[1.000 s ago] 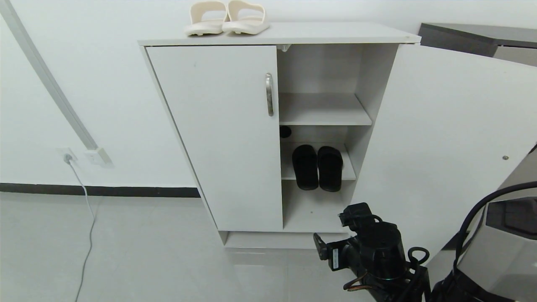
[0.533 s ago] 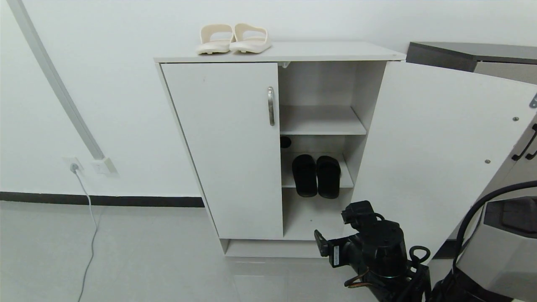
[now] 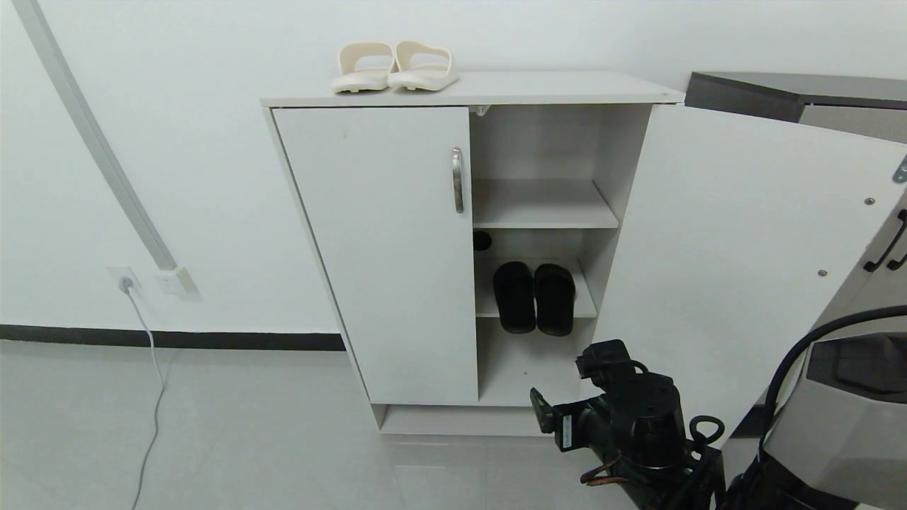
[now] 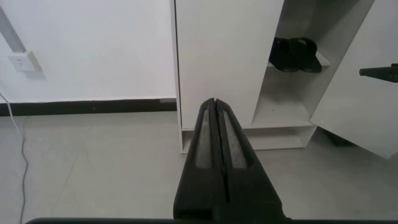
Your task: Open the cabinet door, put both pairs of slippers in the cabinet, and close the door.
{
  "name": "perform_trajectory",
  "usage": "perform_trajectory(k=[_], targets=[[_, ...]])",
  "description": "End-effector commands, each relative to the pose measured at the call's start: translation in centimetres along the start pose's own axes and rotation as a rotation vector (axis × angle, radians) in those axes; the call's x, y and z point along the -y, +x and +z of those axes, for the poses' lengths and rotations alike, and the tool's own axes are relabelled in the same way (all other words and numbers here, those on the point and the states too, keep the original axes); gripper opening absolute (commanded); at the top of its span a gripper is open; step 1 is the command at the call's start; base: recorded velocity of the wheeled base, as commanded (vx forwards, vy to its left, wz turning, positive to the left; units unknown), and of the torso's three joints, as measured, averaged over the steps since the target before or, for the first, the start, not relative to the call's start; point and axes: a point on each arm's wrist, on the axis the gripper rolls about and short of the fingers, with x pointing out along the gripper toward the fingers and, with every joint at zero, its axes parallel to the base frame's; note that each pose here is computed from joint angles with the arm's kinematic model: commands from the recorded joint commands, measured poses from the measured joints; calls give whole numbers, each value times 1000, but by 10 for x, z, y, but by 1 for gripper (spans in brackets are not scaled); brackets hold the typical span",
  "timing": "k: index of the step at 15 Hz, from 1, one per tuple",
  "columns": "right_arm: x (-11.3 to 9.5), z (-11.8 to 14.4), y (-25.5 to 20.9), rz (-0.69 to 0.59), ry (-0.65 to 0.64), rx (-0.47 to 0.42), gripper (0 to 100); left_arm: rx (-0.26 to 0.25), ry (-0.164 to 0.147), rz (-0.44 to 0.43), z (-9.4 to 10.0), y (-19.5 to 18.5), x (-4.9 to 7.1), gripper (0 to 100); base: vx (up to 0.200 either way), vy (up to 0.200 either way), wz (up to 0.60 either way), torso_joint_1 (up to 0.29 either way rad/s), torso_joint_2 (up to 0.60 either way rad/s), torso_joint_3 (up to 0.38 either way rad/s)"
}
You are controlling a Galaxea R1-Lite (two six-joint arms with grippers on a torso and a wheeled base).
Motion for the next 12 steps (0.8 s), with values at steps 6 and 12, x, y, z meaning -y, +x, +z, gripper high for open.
perform_trajectory(k=[6, 12], targets=[[0, -4, 1, -2, -5, -10, 100, -1, -1, 0, 0, 0, 0, 0, 0, 200, 0, 2, 0, 7], [1, -3, 2, -7, -2, -6, 100, -1, -1, 0, 0, 0, 0, 0, 0, 200, 0, 2, 2, 2]])
